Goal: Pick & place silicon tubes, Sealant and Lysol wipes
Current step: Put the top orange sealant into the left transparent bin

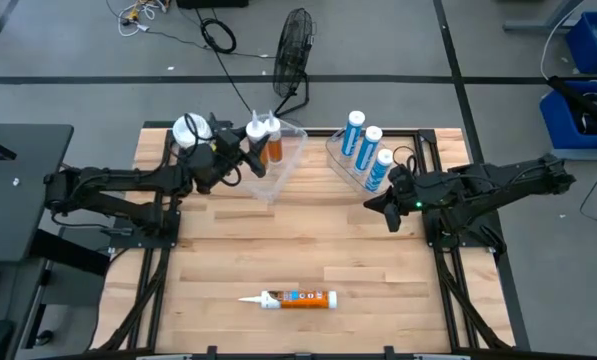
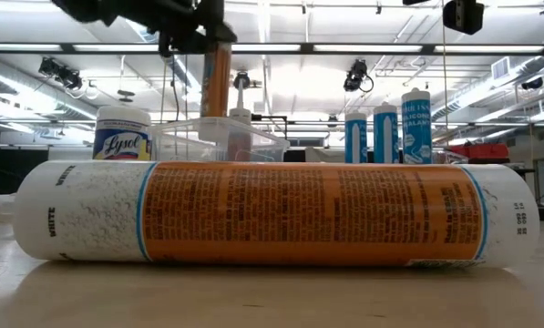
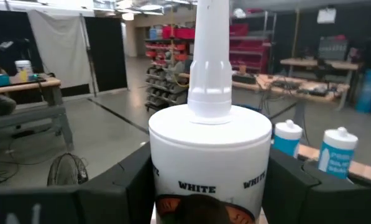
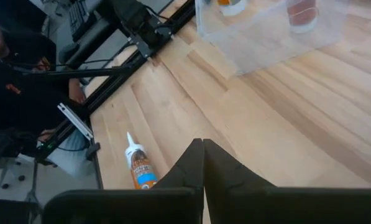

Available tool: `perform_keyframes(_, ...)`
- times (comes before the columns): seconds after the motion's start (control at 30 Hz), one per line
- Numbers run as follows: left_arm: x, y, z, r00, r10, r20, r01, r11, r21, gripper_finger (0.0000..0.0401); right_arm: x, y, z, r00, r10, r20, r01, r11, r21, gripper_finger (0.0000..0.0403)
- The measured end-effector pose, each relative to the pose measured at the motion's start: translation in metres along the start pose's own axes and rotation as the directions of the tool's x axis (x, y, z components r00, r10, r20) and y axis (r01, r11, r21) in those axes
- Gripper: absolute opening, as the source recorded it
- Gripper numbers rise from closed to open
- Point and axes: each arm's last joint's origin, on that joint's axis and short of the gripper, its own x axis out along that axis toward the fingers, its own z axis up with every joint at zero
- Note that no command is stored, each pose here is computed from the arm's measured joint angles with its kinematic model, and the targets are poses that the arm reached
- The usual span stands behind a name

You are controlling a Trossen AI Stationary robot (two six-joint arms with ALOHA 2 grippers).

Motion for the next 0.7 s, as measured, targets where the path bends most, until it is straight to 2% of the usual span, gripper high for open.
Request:
perform_keyframes(0.1,-0.002,0.004,-0.009,0.999,0.025,0.026,-0.025,1.0,-0.019,0.0222,0.003,0.001,-0.001,1.0,0.003,-0.021,-0.003,1.0,-0.004,0.0003)
perform_keyframes(0.23,-0.006,0.007,-0.021,0.998,0.064,0.025,-0.065,0.997,0.042,0.0222,0.006,0.002,-0.003,0.998,0.023,-0.059,-0.024,1.0,-0.007,0.0003)
perform_keyframes(0.33,-0.008,0.008,-0.029,0.998,0.064,0.018,-0.065,0.997,0.043,0.0222,0.008,0.003,-0.003,0.997,0.027,-0.071,-0.027,1.0,-0.012,0.0003)
perform_keyframes(0.47,-0.011,0.012,-0.045,0.997,0.074,-0.022,-0.074,0.997,0.01,0.0222,0.011,0.003,-0.004,0.997,0.022,-0.074,-0.024,0.999,-0.026,0.0003)
perform_keyframes(0.53,-0.013,0.014,-0.05,0.997,0.077,-0.014,-0.077,0.997,-0.027,0.0222,0.012,0.004,-0.004,0.997,0.02,-0.073,-0.022,0.999,-0.028,0.0003)
perform_keyframes(0.7,-0.02,0.019,-0.064,0.995,0.103,-0.005,-0.103,0.994,-0.041,0.0221,0.014,0.005,-0.003,0.997,0.027,-0.067,-0.031,0.997,-0.064,0.0003)
